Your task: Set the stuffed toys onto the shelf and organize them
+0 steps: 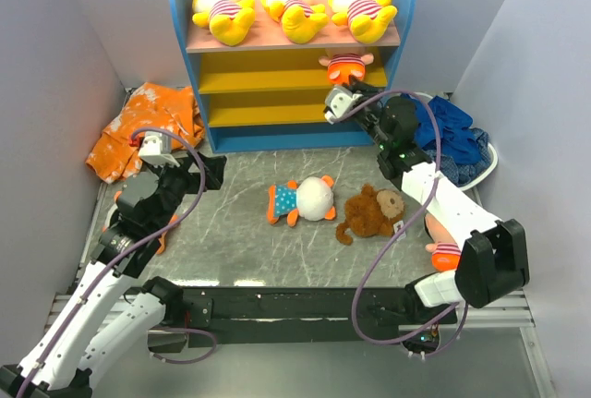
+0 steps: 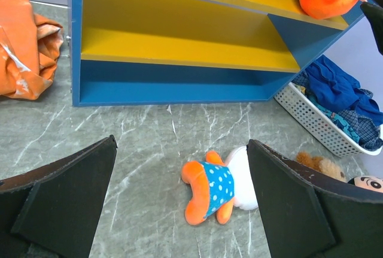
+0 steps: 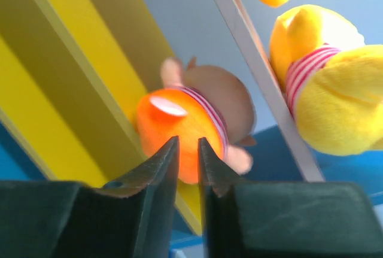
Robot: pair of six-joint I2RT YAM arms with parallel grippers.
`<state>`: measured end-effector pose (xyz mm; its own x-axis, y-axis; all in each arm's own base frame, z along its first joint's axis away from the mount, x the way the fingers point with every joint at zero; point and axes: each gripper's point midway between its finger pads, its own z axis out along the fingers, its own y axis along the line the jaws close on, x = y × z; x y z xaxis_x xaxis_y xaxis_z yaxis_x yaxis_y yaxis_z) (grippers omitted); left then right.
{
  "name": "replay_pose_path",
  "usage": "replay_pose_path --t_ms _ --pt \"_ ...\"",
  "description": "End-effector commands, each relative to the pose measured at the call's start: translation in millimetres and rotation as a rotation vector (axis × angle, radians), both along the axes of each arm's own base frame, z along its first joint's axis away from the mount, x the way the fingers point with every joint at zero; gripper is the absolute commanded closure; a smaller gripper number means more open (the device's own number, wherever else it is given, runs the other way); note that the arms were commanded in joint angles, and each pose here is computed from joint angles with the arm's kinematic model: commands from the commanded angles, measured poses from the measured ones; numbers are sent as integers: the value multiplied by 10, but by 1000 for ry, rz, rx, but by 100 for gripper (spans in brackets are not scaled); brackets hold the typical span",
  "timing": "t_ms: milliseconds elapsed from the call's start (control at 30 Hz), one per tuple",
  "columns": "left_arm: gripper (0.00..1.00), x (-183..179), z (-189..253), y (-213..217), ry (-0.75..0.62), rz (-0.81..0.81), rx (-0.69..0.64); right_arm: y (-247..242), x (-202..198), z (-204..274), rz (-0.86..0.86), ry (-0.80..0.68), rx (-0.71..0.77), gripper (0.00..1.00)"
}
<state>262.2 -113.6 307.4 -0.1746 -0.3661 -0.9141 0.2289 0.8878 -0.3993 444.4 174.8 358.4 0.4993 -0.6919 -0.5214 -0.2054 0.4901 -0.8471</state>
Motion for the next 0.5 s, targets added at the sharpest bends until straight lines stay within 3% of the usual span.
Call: replay_pose_path --t_ms 0,100,467 --pt "4 -9 160 -6 -59 -5 -20 208 -107 -68 99 72 89 83" --pt "4 -16 153 10 -59 1 -20 270 -34 -170 110 106 106 93" --pt "4 0 147 29 -58 13 -11 108 335 -191 -27 67 126 96"
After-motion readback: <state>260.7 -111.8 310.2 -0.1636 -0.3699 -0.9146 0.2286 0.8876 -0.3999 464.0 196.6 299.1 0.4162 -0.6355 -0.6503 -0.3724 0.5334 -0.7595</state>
